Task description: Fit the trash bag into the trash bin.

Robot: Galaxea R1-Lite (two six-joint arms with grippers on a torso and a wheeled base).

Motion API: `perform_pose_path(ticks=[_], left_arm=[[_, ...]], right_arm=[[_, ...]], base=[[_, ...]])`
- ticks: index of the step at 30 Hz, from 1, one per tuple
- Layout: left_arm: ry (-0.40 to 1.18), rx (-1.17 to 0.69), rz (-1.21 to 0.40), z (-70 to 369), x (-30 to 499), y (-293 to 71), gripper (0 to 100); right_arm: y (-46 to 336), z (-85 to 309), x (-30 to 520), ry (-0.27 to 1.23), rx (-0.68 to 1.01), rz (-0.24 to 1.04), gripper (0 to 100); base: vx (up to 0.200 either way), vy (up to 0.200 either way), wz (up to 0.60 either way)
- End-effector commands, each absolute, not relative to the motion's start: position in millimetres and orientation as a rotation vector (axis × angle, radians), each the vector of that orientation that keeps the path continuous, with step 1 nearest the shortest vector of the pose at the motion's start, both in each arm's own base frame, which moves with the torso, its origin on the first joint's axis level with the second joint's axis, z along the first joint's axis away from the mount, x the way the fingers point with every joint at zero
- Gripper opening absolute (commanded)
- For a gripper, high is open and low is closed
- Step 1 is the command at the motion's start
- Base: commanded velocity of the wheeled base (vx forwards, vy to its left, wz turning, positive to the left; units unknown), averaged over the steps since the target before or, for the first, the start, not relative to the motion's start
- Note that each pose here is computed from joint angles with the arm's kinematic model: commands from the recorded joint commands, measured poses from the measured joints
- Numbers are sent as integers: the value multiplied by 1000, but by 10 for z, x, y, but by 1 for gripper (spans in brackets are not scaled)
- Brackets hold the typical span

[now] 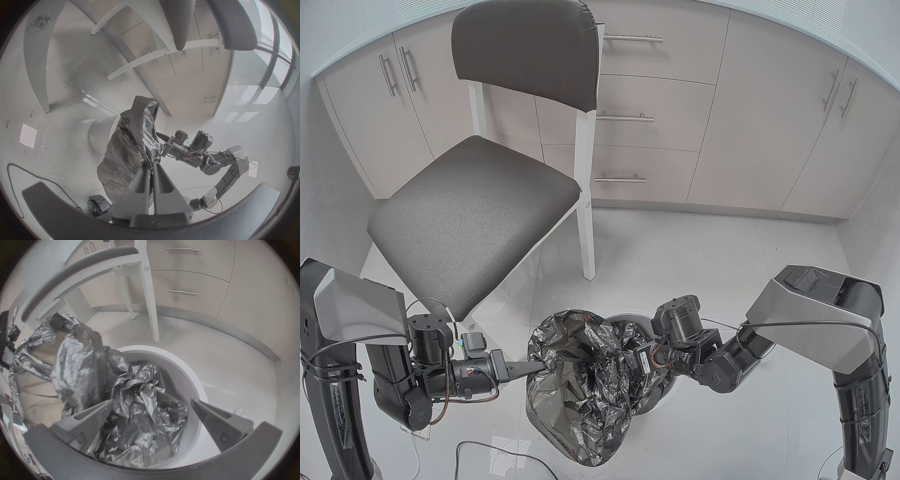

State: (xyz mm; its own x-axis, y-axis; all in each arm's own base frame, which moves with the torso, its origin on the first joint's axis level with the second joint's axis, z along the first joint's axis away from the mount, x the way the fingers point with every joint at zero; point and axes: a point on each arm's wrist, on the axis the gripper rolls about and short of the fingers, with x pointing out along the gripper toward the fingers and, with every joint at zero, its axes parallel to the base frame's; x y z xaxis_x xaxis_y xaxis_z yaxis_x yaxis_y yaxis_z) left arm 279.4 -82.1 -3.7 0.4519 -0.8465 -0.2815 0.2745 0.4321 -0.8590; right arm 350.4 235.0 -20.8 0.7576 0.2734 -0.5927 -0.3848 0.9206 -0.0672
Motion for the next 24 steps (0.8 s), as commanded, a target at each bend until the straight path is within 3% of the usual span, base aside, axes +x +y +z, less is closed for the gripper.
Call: perform_pose_path(ticks=[1, 11, 20, 21, 24], left_arm=[[811, -839, -801, -42, 2792, -821, 0], [811, -839, -801, -42, 2792, -821, 0], [811, -839, -801, -42, 2792, -821, 0], [811, -839, -801, -42, 2792, -821, 0], [811, -839, -801, -42, 2792, -821, 0]], right_arm=[[2334, 33, 3307, 603, -192, 386, 100], [2240, -92, 3121, 641, -308, 352, 100], [2217, -90, 3083, 589, -294, 350, 100], [2215, -97, 3071, 590, -295, 351, 0], [2216, -97, 3051, 593, -295, 357, 0]], base=[[0, 0, 0], [0, 0, 0], [0, 0, 0], [0, 0, 0], [0, 0, 0]])
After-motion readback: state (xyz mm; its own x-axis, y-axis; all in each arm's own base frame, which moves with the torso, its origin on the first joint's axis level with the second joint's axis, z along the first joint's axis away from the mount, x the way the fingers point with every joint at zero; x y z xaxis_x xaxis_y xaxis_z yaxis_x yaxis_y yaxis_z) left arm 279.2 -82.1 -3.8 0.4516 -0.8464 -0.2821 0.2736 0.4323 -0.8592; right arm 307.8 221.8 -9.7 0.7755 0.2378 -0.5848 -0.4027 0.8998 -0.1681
